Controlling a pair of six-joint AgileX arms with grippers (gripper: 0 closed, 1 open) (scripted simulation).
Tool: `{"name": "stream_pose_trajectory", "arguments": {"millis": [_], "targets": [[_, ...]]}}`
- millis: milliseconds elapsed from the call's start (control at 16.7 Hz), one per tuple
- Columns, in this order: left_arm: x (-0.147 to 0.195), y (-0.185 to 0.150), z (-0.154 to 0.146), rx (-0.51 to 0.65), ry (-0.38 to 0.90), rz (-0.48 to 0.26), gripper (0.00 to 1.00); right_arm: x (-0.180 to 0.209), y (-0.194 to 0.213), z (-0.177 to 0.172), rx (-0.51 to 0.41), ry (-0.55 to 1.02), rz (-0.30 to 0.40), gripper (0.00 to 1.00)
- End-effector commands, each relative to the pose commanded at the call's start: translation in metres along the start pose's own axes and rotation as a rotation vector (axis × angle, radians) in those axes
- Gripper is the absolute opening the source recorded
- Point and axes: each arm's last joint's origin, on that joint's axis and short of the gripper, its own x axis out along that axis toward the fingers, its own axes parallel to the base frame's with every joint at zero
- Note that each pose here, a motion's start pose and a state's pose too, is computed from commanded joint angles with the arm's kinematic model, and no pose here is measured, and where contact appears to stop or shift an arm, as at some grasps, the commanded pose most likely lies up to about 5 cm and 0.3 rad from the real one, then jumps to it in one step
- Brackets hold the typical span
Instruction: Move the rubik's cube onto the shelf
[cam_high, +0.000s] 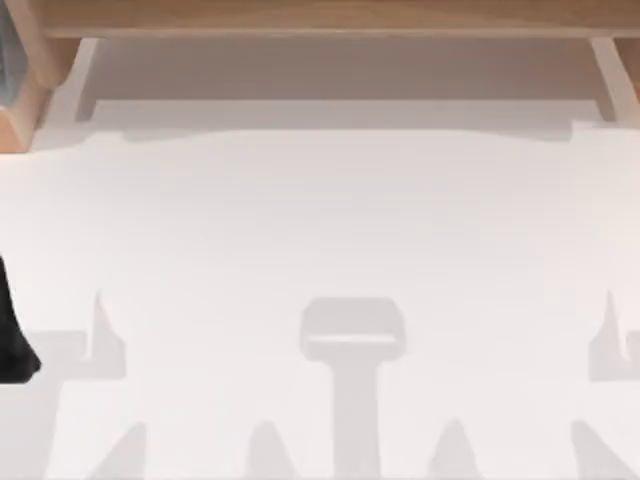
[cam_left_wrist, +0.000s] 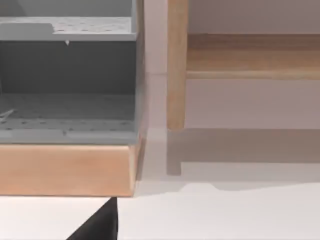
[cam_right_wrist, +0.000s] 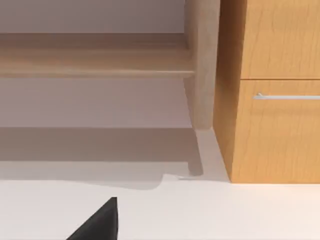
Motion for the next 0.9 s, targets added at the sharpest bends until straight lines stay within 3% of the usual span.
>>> {"name": "stream_pose_trajectory", "arguments": {"millis": [240,420,660,900], "targets": [[0.000,0.000,0.000,0.000,0.000,0.000,1.00,0.000,-0.001,0.010,-0.028,-0.026,-0.015,1.00],[0.000,0.000,0.000,0.000,0.000,0.000,1.00,0.003,-0.006,0.041,-0.143,-0.094,-0.064,1.00],[0.000,0.000,0.000,0.000,0.000,0.000,1.00,0.027,-0.018,0.095,-0.401,-0.159,-0.147,1.00],[0.000,0.000,0.000,0.000,0.000,0.000,1.00,0.084,-0.042,0.134,-0.720,-0.157,-0.207,1.00]]}}
